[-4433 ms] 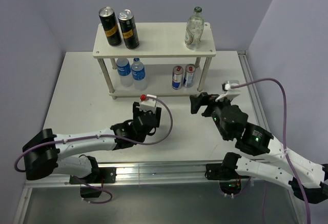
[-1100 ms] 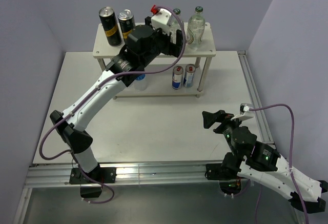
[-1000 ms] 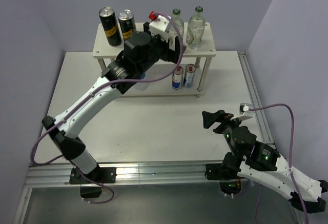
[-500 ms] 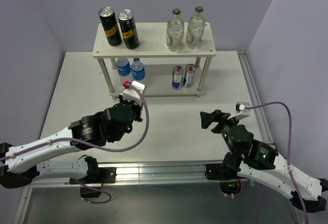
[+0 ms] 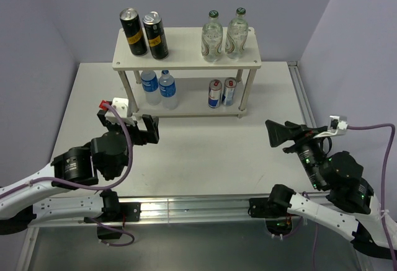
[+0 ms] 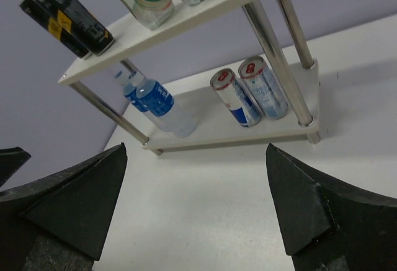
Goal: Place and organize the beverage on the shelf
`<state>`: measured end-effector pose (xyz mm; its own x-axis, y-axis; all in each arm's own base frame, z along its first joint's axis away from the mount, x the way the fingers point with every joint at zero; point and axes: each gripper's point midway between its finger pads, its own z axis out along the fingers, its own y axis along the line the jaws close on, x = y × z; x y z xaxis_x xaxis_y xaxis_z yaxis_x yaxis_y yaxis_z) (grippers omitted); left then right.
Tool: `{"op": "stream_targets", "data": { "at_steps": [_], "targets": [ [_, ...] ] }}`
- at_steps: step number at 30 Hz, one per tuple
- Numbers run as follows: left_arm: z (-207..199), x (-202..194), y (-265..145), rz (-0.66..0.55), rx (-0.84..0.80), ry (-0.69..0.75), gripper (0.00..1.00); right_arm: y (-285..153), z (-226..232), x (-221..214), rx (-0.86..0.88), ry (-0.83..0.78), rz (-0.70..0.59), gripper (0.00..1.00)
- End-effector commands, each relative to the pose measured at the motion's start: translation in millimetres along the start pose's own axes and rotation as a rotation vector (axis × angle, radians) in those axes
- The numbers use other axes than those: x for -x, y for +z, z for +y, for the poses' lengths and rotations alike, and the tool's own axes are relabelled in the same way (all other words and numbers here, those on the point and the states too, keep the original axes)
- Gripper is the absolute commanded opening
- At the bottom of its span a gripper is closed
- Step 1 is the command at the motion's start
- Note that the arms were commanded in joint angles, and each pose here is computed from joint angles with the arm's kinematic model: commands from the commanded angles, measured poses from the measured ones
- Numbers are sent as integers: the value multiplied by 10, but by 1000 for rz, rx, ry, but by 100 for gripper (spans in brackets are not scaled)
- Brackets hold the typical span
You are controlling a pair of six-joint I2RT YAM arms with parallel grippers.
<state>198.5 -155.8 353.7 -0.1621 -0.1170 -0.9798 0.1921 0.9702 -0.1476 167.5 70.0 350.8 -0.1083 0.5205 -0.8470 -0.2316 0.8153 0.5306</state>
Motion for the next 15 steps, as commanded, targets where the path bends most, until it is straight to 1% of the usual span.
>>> {"op": "stream_targets", "data": {
  "at_steps": [1,3,15],
  "targets": [
    [31,35,-41,-15,-2,-37,99,-65,-4,180,16,-61,-29,100],
    [53,34,-53,-16,2,-40,99,-93,15,259,27,-52,-43,100],
    [65,29,-110,-17,4,-29,99,-34,62,229,27,-85,-34,100]
  ]
}}
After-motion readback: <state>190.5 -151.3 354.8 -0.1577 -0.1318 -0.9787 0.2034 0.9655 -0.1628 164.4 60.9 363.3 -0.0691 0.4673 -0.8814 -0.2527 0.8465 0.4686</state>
